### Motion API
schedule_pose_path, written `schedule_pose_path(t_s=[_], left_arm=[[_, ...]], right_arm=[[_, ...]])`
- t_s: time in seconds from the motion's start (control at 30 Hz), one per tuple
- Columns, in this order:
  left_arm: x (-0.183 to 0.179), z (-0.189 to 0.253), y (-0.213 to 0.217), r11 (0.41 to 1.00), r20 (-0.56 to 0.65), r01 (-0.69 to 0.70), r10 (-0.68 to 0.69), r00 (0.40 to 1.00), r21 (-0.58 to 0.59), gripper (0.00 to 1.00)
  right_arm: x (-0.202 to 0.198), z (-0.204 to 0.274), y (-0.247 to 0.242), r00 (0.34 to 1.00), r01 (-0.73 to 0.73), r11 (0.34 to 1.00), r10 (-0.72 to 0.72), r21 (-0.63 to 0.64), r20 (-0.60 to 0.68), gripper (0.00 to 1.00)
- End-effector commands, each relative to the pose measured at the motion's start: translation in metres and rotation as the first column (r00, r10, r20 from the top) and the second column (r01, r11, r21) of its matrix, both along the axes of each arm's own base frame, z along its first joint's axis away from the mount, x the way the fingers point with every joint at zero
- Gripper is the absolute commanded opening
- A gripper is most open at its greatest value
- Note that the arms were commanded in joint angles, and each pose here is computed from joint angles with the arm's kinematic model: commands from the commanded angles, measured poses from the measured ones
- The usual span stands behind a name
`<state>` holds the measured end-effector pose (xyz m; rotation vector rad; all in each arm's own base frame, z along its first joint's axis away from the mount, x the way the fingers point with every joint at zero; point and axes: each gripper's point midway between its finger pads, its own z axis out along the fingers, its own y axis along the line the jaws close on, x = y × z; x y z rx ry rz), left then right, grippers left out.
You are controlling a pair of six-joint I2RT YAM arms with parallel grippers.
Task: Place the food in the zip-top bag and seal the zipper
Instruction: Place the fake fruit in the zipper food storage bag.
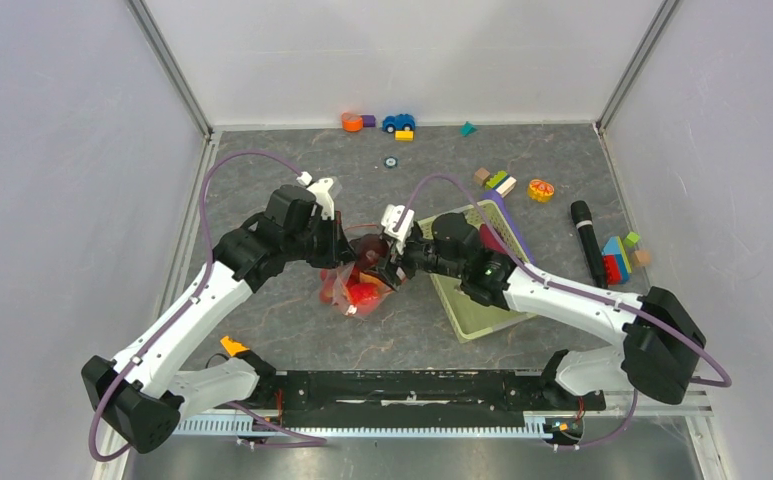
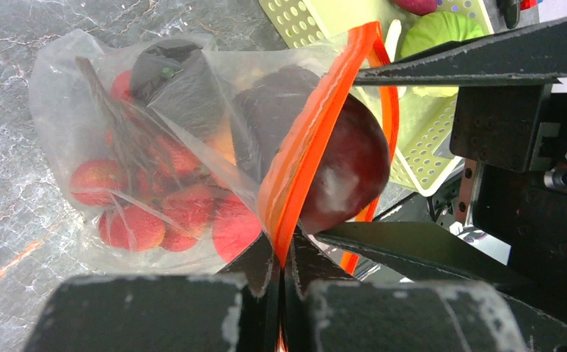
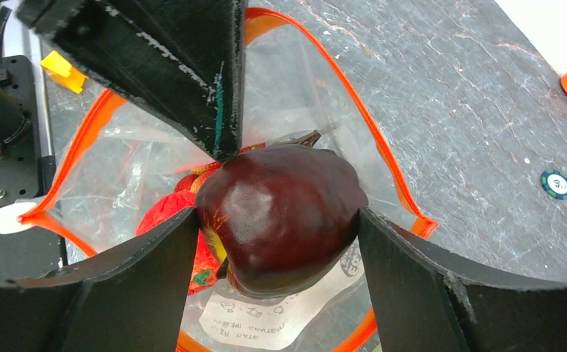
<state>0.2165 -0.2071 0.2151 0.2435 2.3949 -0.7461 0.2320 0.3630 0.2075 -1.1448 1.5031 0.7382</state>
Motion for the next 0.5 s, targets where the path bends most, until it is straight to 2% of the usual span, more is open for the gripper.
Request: schedule_pose_path(t_s=[0.0, 0.1, 0.27, 0.47], left_arm=[[0.002, 0.028, -0.009, 0.997, 0.09, 0.054, -0.048, 0.995, -0.059, 0.02], [0.003, 0.026, -0.011, 0.997, 0.081, 0.055, -0.05, 0.995, -0.058, 0.02], [0.003, 0.025, -0.011, 0.997, 0.081, 0.054, -0.049, 0.995, -0.055, 0.02], [0.005, 0.026, -0.008, 0.998, 0.09, 0.041, -0.036, 0.995, -0.05, 0.02]], right_arm=[[0.018, 0.029, 0.009, 0.995, 0.09, 0.994, -0.093, 0.059, 0.042, 0.82], [0.026, 0.025, 0.007, 0.988, 0.15, 0.988, -0.152, 0.033, 0.042, 0.83], [0.034, 0.022, 0.005, 0.979, 0.196, 0.981, -0.196, 0.014, 0.048, 0.98], [0.027, 0.025, 0.003, 0.984, 0.17, 0.985, -0.171, 0.012, 0.048, 0.98]])
